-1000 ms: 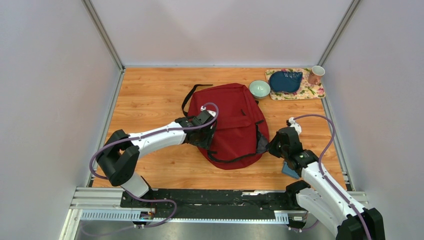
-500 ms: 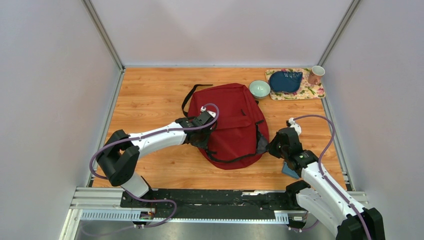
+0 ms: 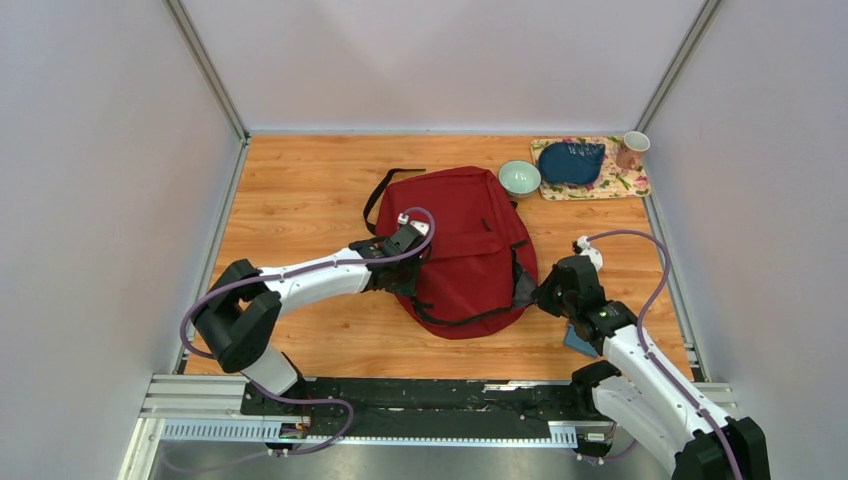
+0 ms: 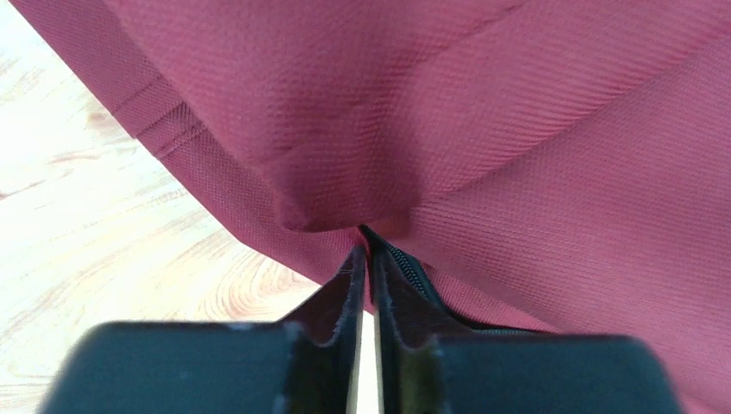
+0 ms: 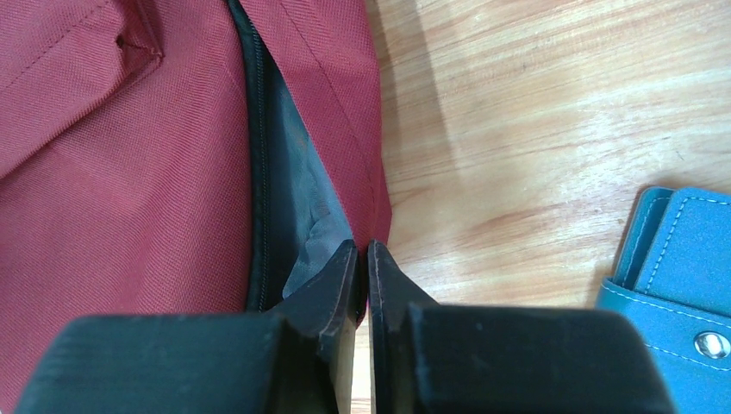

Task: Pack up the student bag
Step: Adjust the student bag at the center of the board.

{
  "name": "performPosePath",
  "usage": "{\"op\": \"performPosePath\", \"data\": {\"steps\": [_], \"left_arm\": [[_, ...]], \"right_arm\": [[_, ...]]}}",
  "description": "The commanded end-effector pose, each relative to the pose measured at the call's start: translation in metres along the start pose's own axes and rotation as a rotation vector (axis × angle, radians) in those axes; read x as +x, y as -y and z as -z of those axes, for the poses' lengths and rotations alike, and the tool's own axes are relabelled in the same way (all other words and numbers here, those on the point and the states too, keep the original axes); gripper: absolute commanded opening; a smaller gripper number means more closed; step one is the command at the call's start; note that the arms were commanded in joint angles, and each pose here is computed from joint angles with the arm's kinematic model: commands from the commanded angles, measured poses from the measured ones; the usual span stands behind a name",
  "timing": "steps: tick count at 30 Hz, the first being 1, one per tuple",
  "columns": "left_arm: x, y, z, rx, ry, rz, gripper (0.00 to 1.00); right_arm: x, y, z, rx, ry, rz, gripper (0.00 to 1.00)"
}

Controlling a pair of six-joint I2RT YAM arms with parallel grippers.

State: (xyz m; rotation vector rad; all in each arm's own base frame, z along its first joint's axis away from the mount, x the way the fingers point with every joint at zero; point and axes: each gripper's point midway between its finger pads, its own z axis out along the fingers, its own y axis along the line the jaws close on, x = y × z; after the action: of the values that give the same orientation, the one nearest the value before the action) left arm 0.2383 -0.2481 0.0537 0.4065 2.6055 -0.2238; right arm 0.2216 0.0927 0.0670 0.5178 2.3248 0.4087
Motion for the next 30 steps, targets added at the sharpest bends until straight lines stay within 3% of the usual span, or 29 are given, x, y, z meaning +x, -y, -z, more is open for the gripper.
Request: {"op": "performPosePath", "data": {"steps": [1,12,30], "left_arm": [[-0.005,0.001,-0.001,0.065,0.045,0.088,0.02],[0.024,-0.027,0.014,0.050,0.129,0.164,0.00],[0.054,-0.063,0.041,-0.005,0.309,0.362,0.00]], "right_arm": [[-0.005,-0.009,-0.001,-0.035,0.014,-0.003,0.11],[-0.001,-0.026,-0.020,-0.064,-0.080,0.047,0.10],[-0.021,-0.117,-0.053,-0.241,-0.192,0.179,0.08]]}}
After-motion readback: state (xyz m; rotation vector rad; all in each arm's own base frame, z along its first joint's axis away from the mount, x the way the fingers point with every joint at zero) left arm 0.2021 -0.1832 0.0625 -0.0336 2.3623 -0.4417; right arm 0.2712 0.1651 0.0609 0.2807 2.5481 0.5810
